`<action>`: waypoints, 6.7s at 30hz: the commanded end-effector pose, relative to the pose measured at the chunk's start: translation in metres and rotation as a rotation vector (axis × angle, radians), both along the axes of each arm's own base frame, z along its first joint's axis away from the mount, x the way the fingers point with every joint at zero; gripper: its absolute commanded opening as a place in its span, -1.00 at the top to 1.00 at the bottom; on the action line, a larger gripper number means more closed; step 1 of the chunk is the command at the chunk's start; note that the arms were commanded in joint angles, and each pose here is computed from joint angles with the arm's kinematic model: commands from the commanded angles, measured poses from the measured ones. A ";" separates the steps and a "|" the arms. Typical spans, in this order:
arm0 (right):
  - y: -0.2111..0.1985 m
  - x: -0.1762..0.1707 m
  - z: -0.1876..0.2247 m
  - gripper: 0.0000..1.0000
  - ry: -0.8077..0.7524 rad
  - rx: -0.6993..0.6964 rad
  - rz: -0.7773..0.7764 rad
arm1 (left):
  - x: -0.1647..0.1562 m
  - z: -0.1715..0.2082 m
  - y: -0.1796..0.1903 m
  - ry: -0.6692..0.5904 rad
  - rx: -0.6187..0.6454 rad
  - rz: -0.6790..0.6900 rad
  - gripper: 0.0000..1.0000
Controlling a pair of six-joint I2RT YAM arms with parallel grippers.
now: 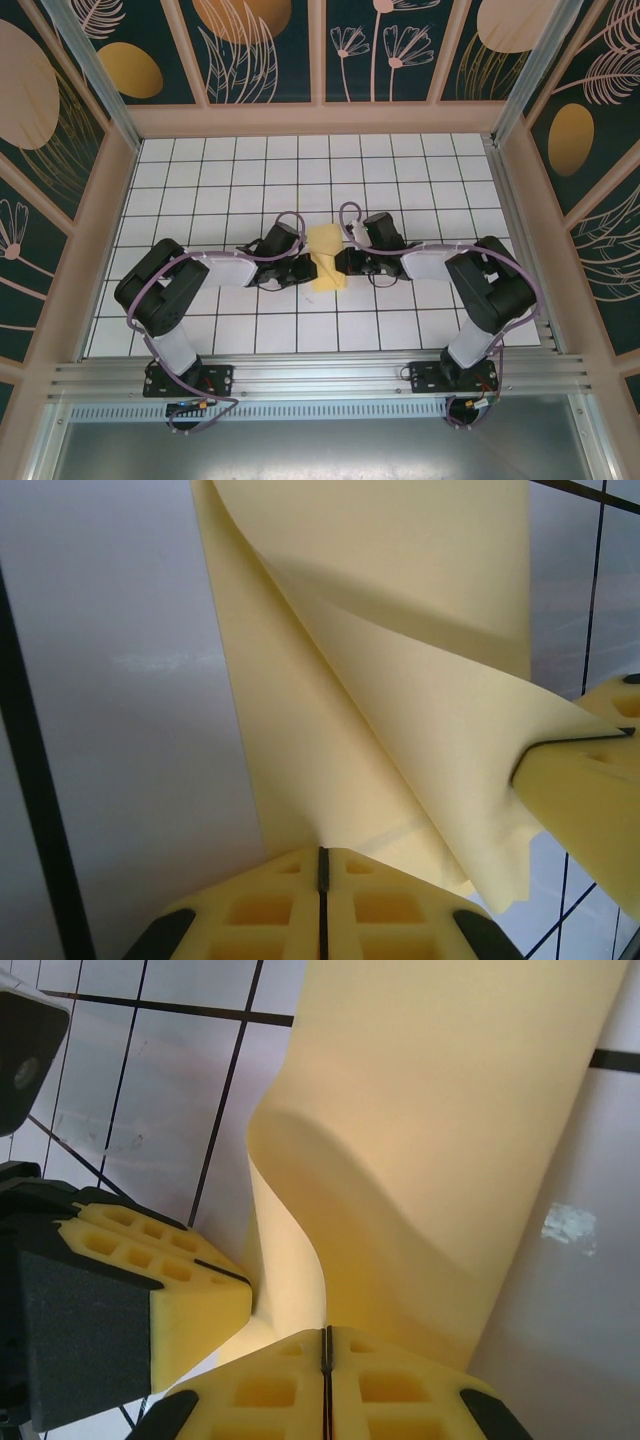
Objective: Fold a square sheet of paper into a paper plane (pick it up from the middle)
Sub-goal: Fold the triangle a second time at the center of the table.
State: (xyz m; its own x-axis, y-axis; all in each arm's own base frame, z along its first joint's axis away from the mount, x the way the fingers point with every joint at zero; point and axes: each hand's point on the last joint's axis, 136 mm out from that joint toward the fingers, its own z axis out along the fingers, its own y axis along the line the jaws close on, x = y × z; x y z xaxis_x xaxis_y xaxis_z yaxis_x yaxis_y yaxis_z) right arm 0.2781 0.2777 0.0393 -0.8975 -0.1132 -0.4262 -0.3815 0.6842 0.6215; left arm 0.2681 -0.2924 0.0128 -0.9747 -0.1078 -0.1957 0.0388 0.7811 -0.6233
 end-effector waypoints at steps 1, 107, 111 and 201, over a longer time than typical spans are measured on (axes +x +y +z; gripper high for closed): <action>0.004 0.002 0.003 0.79 0.001 0.003 0.054 | -0.011 -0.032 0.026 0.050 0.159 0.013 0.83; 0.035 -0.038 0.018 0.85 -0.018 0.039 0.019 | -0.050 -0.042 0.074 0.104 0.204 0.137 0.76; 0.033 -0.034 0.017 0.84 -0.017 0.051 0.020 | -0.050 -0.044 0.075 0.106 0.216 0.130 0.76; 0.015 -0.004 -0.009 0.73 -0.037 -0.111 0.177 | -0.049 -0.043 0.076 0.102 0.247 0.109 0.76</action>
State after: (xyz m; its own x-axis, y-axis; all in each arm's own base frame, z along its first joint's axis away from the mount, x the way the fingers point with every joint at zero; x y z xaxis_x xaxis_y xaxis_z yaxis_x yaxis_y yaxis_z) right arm 0.2644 0.2939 0.0307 -0.8505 -0.3097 -0.4251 -0.5146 0.6565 0.5515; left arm 0.2408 -0.2562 0.0100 -0.9659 -0.1790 -0.1868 -0.0355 0.8070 -0.5895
